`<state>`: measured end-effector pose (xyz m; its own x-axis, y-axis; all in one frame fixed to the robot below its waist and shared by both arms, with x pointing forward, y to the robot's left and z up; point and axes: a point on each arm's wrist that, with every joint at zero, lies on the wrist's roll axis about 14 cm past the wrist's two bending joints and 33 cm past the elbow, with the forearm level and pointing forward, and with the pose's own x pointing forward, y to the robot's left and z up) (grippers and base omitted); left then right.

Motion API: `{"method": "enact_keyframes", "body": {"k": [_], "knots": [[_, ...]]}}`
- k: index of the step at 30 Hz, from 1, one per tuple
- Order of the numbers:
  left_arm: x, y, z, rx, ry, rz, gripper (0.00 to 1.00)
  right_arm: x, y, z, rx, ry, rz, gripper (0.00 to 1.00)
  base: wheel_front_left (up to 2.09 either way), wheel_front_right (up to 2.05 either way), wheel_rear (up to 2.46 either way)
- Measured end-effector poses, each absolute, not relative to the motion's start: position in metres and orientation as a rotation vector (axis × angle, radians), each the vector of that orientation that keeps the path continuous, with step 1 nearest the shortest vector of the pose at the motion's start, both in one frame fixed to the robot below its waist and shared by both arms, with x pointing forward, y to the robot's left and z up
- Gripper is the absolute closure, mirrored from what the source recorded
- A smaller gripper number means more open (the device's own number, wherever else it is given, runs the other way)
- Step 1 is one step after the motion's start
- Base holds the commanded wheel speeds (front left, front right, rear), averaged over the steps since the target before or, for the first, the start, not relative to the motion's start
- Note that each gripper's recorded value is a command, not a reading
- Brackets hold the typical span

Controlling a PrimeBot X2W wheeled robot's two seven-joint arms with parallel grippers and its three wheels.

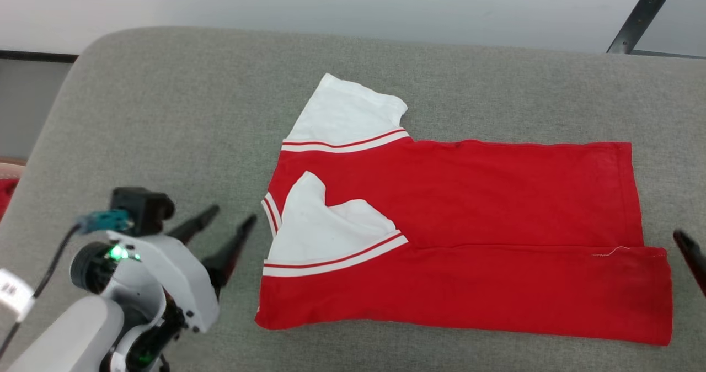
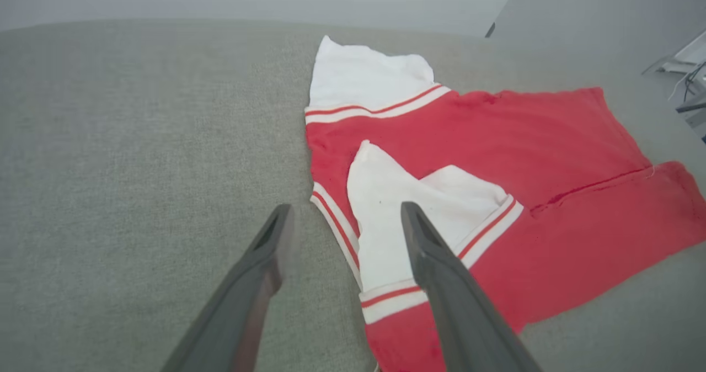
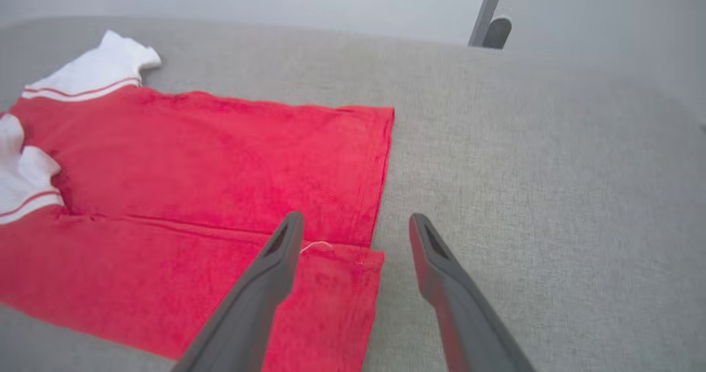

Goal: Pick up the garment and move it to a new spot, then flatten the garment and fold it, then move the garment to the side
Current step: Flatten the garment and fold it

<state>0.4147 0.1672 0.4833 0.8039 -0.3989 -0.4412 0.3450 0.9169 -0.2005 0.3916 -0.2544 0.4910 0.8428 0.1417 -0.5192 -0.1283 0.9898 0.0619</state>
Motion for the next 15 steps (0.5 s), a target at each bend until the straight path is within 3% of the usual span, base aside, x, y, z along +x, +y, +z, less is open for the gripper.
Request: {"method": "enact_keyframes", "body": {"k": [8,15], "knots": [[0.46,0.186,0.537,-0.086,0.096,-0.249,0.0,0.423,-0.248,0.52,0.05,0.252,0.1,0.0,0.0,0.0,0.0],[0.521,0.177,0.59,-0.024,-0.068,-0.287,0.0,0.442,-0.236,0.544,0.1,0.029,0.077,0.0,0.0,0.0,0.0]]}}
